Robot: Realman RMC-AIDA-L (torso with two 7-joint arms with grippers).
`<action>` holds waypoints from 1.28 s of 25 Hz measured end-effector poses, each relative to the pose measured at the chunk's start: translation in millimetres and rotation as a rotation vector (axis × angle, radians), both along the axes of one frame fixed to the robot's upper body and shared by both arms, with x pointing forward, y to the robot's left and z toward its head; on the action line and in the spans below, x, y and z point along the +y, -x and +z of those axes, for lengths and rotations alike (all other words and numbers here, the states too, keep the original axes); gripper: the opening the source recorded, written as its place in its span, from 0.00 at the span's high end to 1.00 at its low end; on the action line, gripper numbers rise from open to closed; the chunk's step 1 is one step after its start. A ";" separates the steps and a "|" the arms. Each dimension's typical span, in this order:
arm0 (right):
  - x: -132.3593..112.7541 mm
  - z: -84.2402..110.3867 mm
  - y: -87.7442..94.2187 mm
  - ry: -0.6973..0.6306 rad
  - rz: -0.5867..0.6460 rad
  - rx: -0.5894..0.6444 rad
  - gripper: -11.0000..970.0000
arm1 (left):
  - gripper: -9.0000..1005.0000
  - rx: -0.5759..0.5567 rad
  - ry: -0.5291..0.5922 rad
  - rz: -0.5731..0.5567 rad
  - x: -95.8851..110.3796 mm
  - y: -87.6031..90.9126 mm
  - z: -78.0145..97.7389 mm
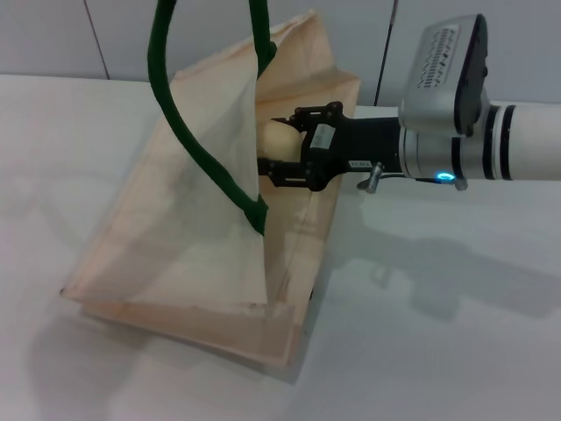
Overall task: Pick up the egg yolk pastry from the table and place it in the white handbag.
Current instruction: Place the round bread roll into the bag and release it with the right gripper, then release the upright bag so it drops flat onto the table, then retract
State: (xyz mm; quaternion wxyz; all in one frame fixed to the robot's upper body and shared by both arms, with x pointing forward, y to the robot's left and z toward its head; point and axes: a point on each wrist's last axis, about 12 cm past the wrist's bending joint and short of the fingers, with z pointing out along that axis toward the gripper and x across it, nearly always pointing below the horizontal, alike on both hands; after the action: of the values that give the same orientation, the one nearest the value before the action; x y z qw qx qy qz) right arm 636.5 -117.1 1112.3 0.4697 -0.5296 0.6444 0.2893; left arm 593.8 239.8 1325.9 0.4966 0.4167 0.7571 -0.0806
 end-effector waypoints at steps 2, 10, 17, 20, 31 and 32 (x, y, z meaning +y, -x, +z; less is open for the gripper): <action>1.8 -0.3 0.5 0.006 0.009 -0.008 0.35 | 0.86 -0.001 0.000 -0.001 -0.4 -0.1 0.4; 10.0 -4.7 0.5 0.032 -0.012 -0.006 0.29 | 0.86 -0.002 0.000 -0.002 -0.7 -0.2 0.6; 10.3 -4.3 -0.2 0.031 -0.018 -0.003 0.23 | 0.86 -0.003 0.002 0.007 1.7 -0.6 1.1; 7.5 -5.0 -0.7 0.031 -0.027 0.002 0.22 | 0.86 -0.003 0.004 0.011 2.9 -0.6 0.8; -10.3 -9.3 -6.7 0.052 -0.107 0.040 0.19 | 0.86 -0.001 0.003 0.023 6.0 -1.1 -0.1; -14.2 -9.0 -8.1 0.052 -0.119 0.045 0.19 | 0.86 -0.001 0.002 0.023 6.3 -1.1 -0.3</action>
State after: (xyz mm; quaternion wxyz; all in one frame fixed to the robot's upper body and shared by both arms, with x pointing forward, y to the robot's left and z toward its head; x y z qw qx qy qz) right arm 644.7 -131.3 1103.3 0.4576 -0.4957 0.6925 0.2557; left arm 594.9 246.1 1325.6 0.4982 0.4073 0.7617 -0.0755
